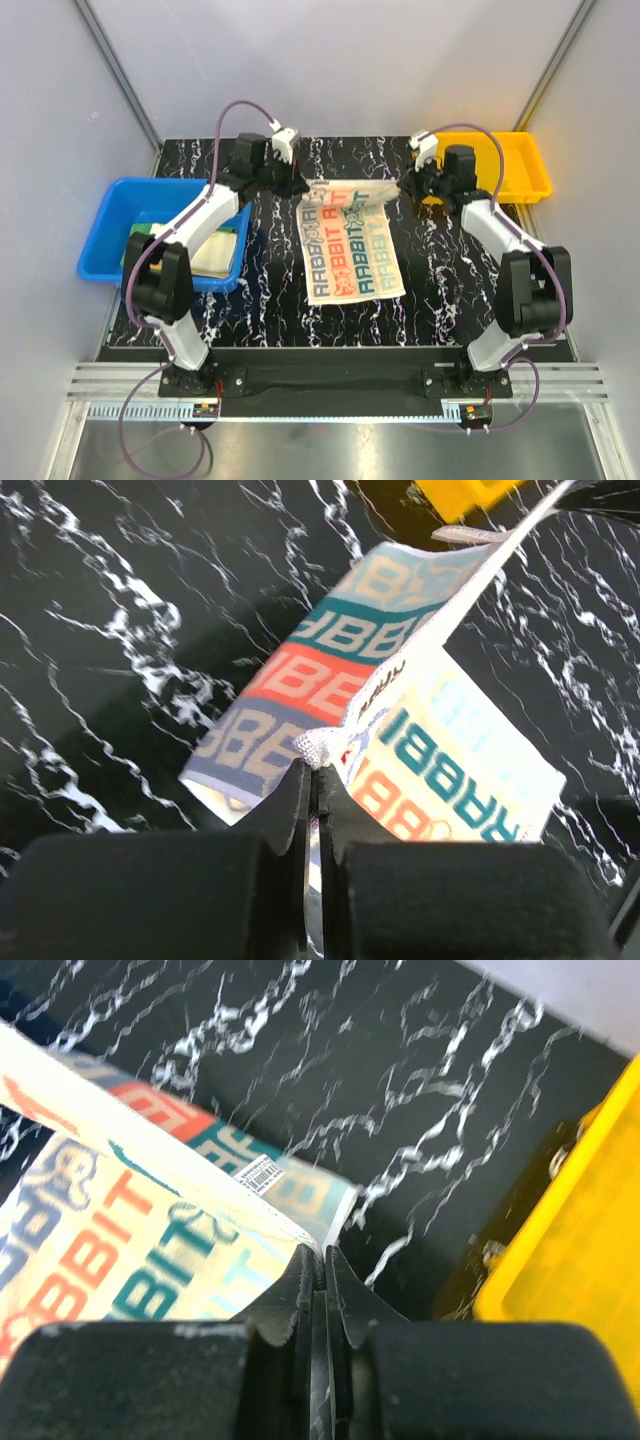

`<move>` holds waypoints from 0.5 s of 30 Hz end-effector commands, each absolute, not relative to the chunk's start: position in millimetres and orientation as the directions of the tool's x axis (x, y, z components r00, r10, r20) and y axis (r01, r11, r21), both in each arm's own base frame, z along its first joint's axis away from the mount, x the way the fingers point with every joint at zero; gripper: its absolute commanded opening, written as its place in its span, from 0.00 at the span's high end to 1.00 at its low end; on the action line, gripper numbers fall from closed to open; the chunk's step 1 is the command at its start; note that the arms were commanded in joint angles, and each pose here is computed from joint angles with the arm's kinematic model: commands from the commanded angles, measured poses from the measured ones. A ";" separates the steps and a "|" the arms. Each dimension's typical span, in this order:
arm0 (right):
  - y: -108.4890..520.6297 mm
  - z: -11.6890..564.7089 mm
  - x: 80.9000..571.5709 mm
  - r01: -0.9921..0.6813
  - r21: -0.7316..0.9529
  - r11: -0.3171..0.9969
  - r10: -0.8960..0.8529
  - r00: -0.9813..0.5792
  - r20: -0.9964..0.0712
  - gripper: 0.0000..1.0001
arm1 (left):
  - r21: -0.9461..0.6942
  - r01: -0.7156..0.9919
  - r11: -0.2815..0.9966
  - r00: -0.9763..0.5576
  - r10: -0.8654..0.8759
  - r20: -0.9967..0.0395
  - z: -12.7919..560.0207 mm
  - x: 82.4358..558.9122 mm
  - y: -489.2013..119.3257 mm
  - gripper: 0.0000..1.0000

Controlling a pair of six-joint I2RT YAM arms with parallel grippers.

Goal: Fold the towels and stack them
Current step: Fold the towel

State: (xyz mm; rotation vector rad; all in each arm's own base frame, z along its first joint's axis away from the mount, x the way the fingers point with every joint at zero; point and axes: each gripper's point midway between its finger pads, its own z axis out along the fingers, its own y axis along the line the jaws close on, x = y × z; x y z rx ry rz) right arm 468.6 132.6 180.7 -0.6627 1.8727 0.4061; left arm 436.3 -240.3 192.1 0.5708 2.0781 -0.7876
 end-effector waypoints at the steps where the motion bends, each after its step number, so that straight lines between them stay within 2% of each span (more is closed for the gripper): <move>1: 125.3 192.9 449.0 -0.605 -0.039 0.795 -0.242 -0.259 -0.935 1.00 | -0.304 0.660 0.687 -0.526 0.134 -0.840 199.4 412.4 -244.4 1.00; 9: 128.8 157.7 393.4 -0.590 0.020 0.807 -0.243 -0.363 -0.900 1.00 | -0.351 0.623 0.699 -0.609 0.153 -0.778 168.9 372.6 -236.6 1.00; 15: 126.4 146.5 370.2 -0.540 0.079 0.838 -0.188 -0.422 -0.887 1.00 | -0.360 0.631 0.687 -0.641 0.201 -0.740 156.7 348.4 -244.4 1.00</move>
